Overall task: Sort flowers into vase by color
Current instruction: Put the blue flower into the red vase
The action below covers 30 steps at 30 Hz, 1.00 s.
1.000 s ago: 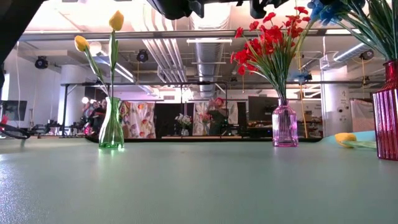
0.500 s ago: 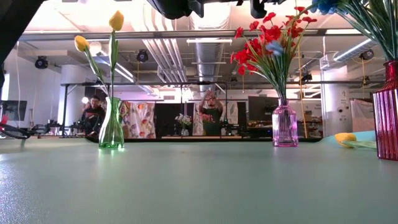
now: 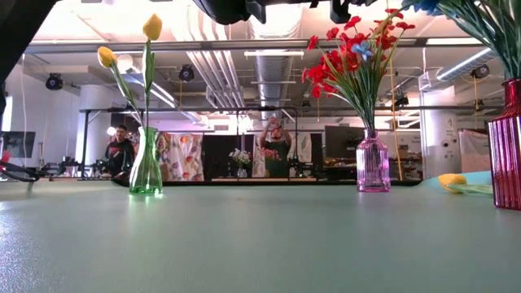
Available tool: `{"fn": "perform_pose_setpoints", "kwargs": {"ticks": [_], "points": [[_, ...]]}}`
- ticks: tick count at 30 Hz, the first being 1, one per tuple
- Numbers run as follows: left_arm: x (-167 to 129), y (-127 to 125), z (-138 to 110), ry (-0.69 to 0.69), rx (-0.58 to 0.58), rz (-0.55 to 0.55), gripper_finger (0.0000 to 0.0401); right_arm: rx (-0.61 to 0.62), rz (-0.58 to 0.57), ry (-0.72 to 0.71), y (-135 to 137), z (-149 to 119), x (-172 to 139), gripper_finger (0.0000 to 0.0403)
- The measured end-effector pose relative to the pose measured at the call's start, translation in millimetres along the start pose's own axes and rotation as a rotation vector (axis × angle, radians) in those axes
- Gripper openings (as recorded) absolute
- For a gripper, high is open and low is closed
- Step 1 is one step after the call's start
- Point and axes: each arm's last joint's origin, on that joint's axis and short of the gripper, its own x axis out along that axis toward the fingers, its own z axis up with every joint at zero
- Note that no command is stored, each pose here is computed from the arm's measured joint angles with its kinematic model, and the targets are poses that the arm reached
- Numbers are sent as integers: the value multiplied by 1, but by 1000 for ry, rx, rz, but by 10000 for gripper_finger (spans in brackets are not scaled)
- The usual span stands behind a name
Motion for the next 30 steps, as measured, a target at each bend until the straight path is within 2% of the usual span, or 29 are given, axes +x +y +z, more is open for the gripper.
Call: {"fn": "perform_pose_setpoints", "kwargs": {"ticks": [15, 30], "points": [[0, -1, -1, 11, 2, -34, 0, 5, 1, 0, 0, 0, -1, 226], [0, -2, -2, 16, 3, -37, 0, 9, 2, -22, 4, 14, -20, 226]]}}
